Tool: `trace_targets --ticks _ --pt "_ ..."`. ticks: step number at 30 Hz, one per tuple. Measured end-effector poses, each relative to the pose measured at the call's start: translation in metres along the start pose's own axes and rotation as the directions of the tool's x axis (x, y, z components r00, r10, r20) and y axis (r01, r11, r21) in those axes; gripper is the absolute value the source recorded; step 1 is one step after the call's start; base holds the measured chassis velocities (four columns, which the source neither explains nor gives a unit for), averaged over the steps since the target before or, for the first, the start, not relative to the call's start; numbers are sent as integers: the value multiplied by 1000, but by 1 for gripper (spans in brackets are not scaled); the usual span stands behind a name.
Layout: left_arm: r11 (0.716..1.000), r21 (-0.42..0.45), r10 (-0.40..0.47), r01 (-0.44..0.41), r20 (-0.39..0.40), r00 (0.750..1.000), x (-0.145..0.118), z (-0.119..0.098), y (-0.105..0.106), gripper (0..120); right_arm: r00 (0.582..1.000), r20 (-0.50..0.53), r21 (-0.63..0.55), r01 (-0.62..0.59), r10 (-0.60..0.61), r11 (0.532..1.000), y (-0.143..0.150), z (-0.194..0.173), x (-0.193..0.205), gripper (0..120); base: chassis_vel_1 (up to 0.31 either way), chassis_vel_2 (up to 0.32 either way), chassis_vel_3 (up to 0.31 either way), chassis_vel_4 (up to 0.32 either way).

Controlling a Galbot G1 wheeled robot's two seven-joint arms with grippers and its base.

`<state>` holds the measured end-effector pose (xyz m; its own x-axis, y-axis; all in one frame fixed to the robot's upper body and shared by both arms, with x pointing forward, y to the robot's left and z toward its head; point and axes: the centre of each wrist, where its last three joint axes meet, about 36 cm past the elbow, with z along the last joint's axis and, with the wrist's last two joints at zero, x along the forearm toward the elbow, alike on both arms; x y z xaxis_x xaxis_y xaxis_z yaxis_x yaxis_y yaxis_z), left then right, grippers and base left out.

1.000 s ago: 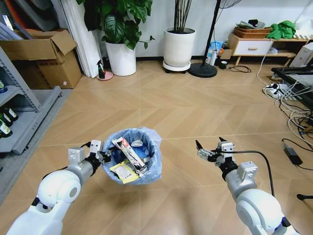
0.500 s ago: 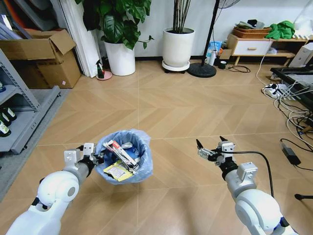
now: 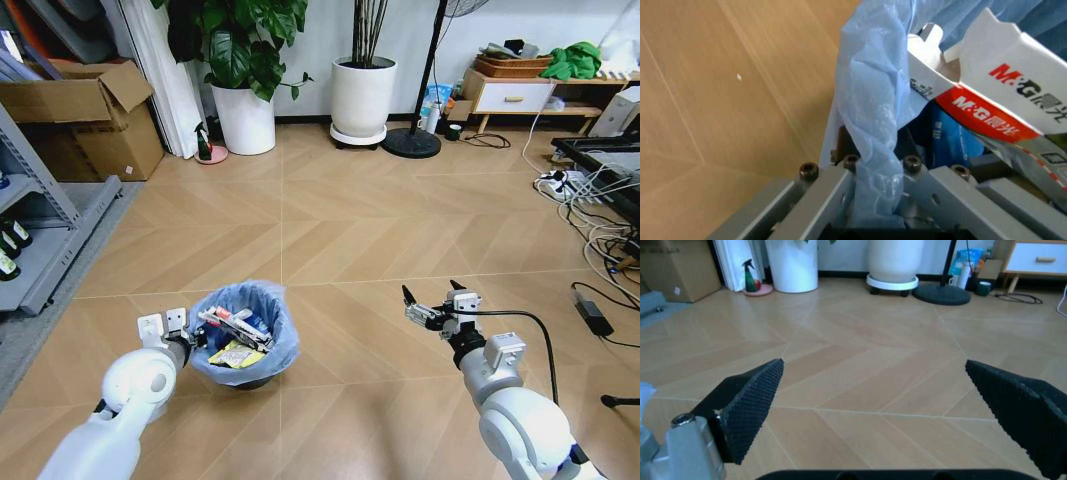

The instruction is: Pick up the trash bin and place the garbage on the floor into it.

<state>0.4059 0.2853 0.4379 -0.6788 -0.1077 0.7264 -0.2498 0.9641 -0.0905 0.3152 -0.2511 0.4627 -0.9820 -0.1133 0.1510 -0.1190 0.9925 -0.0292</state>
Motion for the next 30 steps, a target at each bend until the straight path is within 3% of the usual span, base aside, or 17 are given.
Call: trace_targets --ticks 14,20,30 --pt "999 32 22 -21 -10 1000 -20 -4 -11 0 1000 -1 5 -6 6 1000 -2 1 0 100 0 0 0 0" --pt "1000 24 21 -21 0 1000 -40 -15 -5 0 1000 -1 6 -11 11 1000 -3 2 2 100 0 0 0 0" --pt "1000 18 19 -19 -17 1000 -56 -9 -1 0 1000 5 9 -19 19 1000 -6 1 2 100 0 0 0 0"
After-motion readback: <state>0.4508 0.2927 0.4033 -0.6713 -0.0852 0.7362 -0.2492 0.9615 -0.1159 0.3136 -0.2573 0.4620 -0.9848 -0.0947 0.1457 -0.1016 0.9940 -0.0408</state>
